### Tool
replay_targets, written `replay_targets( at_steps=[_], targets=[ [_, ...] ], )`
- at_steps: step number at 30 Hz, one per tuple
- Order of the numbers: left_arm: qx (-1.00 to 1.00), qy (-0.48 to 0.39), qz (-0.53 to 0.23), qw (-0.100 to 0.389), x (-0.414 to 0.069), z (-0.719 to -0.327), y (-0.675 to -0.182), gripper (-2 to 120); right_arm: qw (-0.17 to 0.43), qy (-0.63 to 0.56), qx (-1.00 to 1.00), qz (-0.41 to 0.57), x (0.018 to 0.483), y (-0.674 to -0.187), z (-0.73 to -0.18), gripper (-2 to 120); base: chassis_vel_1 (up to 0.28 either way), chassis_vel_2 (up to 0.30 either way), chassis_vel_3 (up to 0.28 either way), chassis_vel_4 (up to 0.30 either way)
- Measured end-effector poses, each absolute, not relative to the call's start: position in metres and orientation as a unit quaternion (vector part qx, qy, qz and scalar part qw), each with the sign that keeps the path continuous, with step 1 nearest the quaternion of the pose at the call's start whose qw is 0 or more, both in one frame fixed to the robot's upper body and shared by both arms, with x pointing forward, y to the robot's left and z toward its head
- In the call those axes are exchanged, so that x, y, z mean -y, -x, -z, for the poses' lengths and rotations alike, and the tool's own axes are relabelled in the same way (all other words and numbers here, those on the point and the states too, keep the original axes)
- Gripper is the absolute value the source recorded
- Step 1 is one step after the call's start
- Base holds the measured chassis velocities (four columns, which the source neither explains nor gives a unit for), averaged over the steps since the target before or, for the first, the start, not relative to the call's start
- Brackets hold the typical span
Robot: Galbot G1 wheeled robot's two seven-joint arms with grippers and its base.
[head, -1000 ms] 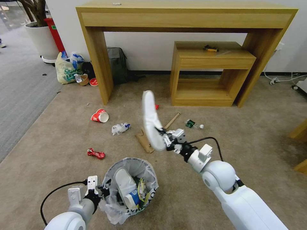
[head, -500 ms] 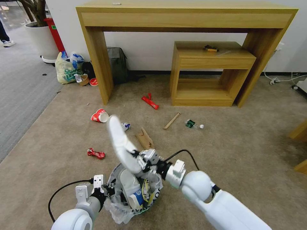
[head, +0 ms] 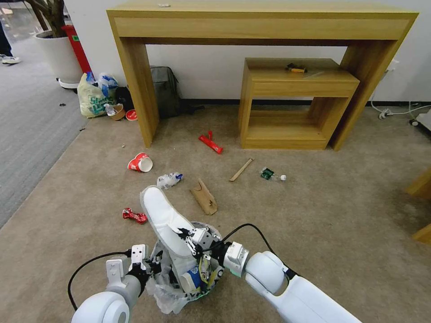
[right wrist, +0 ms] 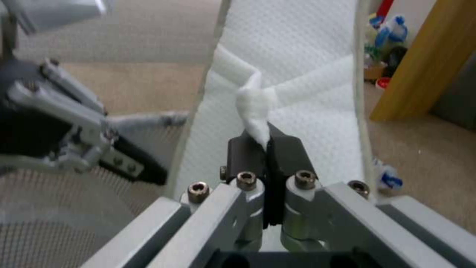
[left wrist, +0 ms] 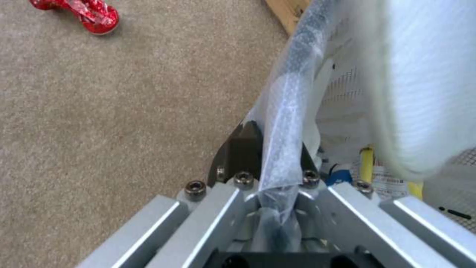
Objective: Pick up the trash bin and place the garbage on the floor into it.
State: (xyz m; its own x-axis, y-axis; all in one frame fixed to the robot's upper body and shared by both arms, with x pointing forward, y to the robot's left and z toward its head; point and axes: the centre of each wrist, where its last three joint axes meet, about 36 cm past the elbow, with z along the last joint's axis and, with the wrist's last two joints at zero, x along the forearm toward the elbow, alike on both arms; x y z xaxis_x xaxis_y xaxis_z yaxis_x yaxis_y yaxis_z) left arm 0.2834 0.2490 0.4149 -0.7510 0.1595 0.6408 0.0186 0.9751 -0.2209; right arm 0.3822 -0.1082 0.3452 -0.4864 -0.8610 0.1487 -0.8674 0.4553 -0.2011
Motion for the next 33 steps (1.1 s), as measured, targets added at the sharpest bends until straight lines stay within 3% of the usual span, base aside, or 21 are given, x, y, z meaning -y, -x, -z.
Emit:
replay_targets(
  at_steps=[5,11,16,27,33],
  targets=[
    [0.931,0.048,-0.101,0.349,-0.250,-0.416,-0.284,0,0.021,-0.507,0.853,-0.125,0.107,-0.378,-0.341,4,0.000,0.000,0.000,0.000],
    [0.931,0.048,-0.101,0.348,-0.250,-0.416,-0.283,0,0.027,-0.504,0.854,-0.123,0.105,-0.373,-0.341,28,0.000,0.000,0.000,0.000],
    [0.931,0.049,-0.103,0.348,-0.249,-0.416,-0.283,0,0.028,-0.504,0.855,-0.121,0.103,-0.373,-0.342,40,0.000,0.000,0.000,0.000],
    [0.932,0.045,-0.102,0.345,-0.252,-0.418,-0.284,0,0.039,-0.505,0.855,-0.115,0.106,-0.364,-0.343,86,0.000,0.000,0.000,0.000],
    [0.932,0.046,-0.102,0.345,-0.253,-0.418,-0.283,0,0.037,-0.501,0.858,-0.106,0.107,-0.359,-0.349,99,0.000,0.000,0.000,0.000]
  ],
)
